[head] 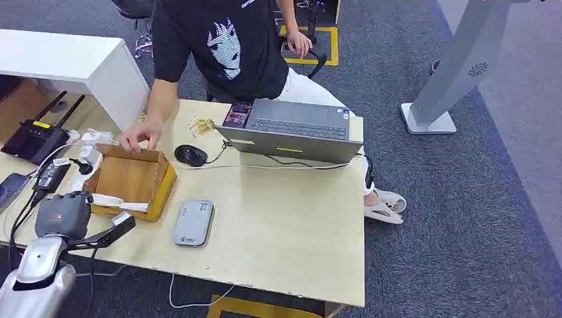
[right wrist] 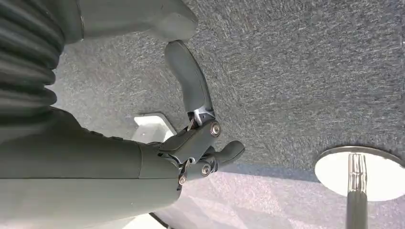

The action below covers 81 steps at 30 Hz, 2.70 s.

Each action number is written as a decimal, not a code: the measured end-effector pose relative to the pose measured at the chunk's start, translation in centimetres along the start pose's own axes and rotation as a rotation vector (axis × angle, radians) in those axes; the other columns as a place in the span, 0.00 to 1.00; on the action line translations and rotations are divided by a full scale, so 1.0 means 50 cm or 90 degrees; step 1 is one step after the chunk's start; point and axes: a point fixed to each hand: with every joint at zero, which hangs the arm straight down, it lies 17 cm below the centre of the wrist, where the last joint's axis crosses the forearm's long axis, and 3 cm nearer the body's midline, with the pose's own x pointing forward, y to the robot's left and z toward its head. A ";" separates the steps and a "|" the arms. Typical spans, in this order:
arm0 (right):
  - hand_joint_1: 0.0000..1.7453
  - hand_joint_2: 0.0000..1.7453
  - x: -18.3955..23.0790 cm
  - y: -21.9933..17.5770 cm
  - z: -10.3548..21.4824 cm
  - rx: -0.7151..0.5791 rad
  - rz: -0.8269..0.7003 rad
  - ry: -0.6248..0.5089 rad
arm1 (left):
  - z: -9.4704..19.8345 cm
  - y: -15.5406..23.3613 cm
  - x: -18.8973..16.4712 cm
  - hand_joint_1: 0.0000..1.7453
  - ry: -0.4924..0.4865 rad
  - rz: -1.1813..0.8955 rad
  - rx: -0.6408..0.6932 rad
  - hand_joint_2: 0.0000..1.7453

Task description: Pass the card to the sensor for recognition and then transmit it.

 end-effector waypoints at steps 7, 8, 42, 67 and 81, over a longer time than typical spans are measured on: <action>0.00 1.00 0.000 0.000 0.000 0.000 0.000 0.000 | 0.004 -0.002 0.001 1.00 0.000 0.000 0.002 1.00; 0.00 1.00 0.000 0.000 0.000 0.001 0.000 0.000 | 0.004 0.000 0.000 1.00 0.001 0.000 0.007 1.00; 0.00 1.00 -0.008 0.001 -0.001 0.002 0.010 0.022 | -0.122 0.286 -0.091 1.00 0.126 0.294 0.222 1.00; 0.00 1.00 -0.008 0.001 -0.001 0.001 0.001 0.026 | -0.100 0.306 -0.041 0.00 0.094 0.356 0.266 1.00; 0.00 1.00 -0.040 -0.006 0.004 -0.016 -0.063 0.085 | 0.304 0.362 -0.020 0.00 0.018 0.482 0.451 1.00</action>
